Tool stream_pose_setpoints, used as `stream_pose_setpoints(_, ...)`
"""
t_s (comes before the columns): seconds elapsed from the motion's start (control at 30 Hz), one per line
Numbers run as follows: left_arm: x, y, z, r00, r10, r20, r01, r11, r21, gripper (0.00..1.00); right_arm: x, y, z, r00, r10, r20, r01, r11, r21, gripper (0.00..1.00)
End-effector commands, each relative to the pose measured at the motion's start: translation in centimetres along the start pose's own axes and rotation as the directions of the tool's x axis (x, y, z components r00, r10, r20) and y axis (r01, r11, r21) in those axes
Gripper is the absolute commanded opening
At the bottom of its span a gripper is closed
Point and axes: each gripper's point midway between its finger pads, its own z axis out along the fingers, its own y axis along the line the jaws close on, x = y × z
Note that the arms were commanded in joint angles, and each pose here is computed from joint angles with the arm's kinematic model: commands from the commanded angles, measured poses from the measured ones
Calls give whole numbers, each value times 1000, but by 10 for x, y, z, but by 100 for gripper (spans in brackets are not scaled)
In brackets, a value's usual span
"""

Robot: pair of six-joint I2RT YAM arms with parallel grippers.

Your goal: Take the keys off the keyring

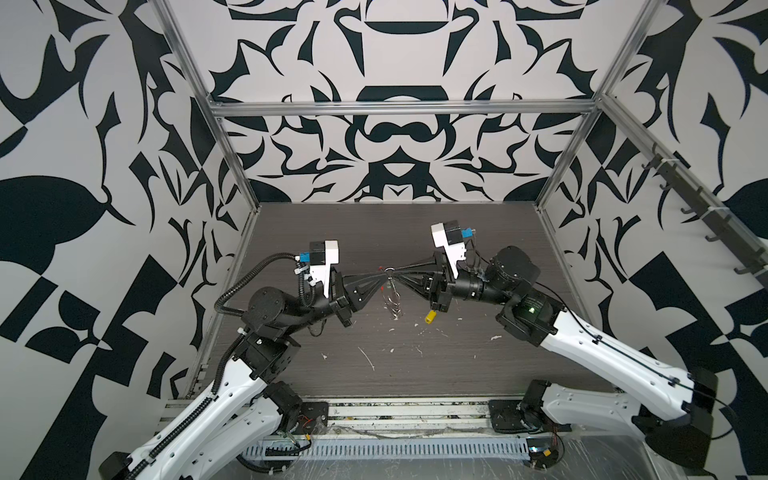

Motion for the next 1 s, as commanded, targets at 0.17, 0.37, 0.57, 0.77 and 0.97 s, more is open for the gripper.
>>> stream_pose_setpoints(0.17, -4, -3, 0, 1000, -10, 21, 10, 1000, 13, 13, -17, 18, -6, 998, -55, 42, 57, 998, -32, 0)
stream_pose_setpoints(0.37, -6, -8, -12, 1000, 12, 1, -12, 999, -34, 60, -9, 22, -13, 997, -76, -32, 75, 997, -19, 0)
stream_pose_setpoints(0.57, 1, -24, -14, 990, -6, -141, 5, 1000, -5, 58, 9, 25, -12, 985, -65, -161, 59, 997, -41, 0)
stream_pose_setpoints(0.77, 19, -23, -11, 954, -74, -292, 70, 997, -25, 49, 20, 32, -16, 957, -92, -274, 69, 994, -90, 0)
stream_pose_setpoints(0.97, 25, -30, -12, 921, -84, -380, 88, 996, -7, 49, 22, 35, -19, 937, -86, -340, 43, 990, -131, 0)
